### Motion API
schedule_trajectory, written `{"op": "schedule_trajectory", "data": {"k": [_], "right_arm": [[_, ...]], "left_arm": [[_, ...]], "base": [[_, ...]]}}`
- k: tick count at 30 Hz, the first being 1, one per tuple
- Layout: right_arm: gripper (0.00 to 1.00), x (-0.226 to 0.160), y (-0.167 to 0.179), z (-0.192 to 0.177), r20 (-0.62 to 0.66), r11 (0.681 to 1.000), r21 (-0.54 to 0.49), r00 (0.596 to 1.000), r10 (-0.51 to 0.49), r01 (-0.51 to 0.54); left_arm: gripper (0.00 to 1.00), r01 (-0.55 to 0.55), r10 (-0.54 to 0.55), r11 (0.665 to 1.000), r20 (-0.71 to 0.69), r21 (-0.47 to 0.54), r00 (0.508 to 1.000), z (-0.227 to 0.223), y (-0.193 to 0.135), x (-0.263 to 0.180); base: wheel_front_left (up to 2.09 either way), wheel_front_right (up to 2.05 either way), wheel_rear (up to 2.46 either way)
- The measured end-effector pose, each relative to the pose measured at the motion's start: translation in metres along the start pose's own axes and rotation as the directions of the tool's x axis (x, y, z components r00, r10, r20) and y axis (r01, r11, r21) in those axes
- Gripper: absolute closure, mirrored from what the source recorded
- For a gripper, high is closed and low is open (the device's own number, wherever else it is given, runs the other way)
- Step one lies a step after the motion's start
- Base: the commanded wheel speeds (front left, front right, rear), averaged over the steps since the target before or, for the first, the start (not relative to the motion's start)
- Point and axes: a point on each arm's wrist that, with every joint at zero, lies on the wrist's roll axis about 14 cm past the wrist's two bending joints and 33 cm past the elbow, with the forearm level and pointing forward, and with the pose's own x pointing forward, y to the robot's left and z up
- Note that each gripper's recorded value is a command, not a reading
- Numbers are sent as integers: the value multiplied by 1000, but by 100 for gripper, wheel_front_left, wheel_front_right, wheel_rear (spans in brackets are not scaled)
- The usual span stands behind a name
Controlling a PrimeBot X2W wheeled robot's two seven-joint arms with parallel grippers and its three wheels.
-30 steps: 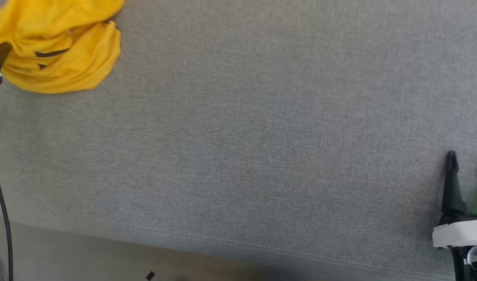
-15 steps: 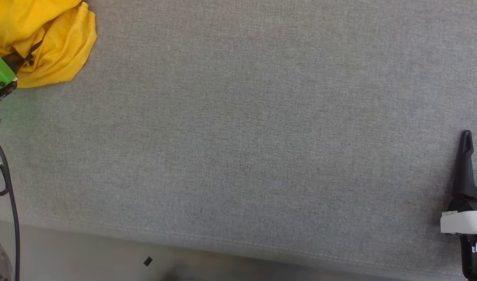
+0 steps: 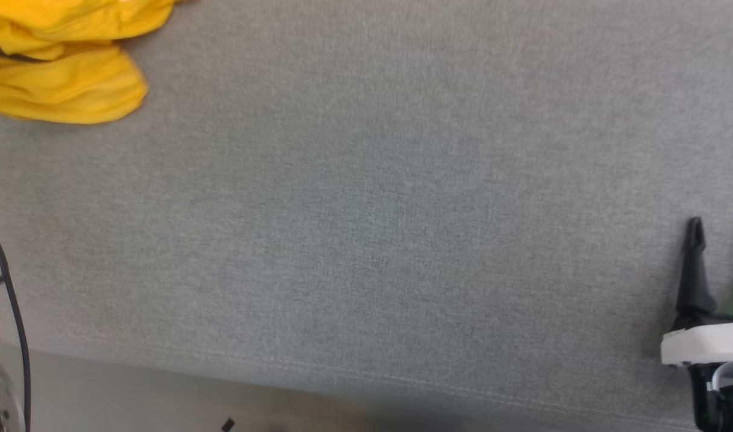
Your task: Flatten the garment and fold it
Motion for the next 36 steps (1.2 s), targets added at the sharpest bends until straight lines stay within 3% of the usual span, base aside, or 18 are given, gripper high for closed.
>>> {"op": "schedule_trajectory", "data": {"k": [4, 8, 14, 18, 21, 23, 27, 30, 33, 36], "right_arm": [[0, -10, 4, 2, -4, 1000, 21, 1000, 8, -8], [0, -24, 6, 4, -1, 998, 57, 1000, 12, -12], [0, -52, 2, 12, 27, 995, 103, 1000, -5, 2], [0, -71, -8, 21, 58, 991, 130, 998, -37, 30], [0, -89, -23, 24, 73, 988, 138, 994, -82, 71], [0, -102, -37, 26, 87, 983, 147, 988, -125, 111], [0, -126, -62, 35, 128, 969, 166, 970, -205, 183], [0, -143, -80, 39, 151, 955, 180, 953, -262, 234], [0, -154, -89, 43, 172, 947, 192, 941, -292, 259], [0, -162, -96, 47, 187, 940, 200, 931, -314, 277]], "left_arm": [[100, 83, -80, 997, 179, -8, 981, 57, -24, -20], [100, 190, -187, 981, 316, 22, 930, 108, -58, -50], [100, 395, -392, 913, 470, 96, 791, 179, -141, -119], [100, 526, -520, 837, 512, 149, 683, 205, -195, -169], [100, 637, -620, 753, 502, 164, 603, 209, -241, -201], [100, 728, -705, 666, 457, 164, 542, 199, -282, -225], [100, 834, -825, 521, 358, 180, 438, 173, -341, -267], [100, 881, -882, 431, 299, 197, 365, 149, -372, -295], [100, 906, -918, 379, 203, 186, 342, 102, -393, -302], [100, 917, -930, 367, 74, 153, 360, 39, -401, -292]], "base": [[0, 0, 0], [0, 0, 0], [0, 0, 0], [0, 0, 0], [0, 0, 0], [0, 0, 0], [0, 0, 0], [0, 0, 0], [0, 0, 0], [0, 0, 0]]}}
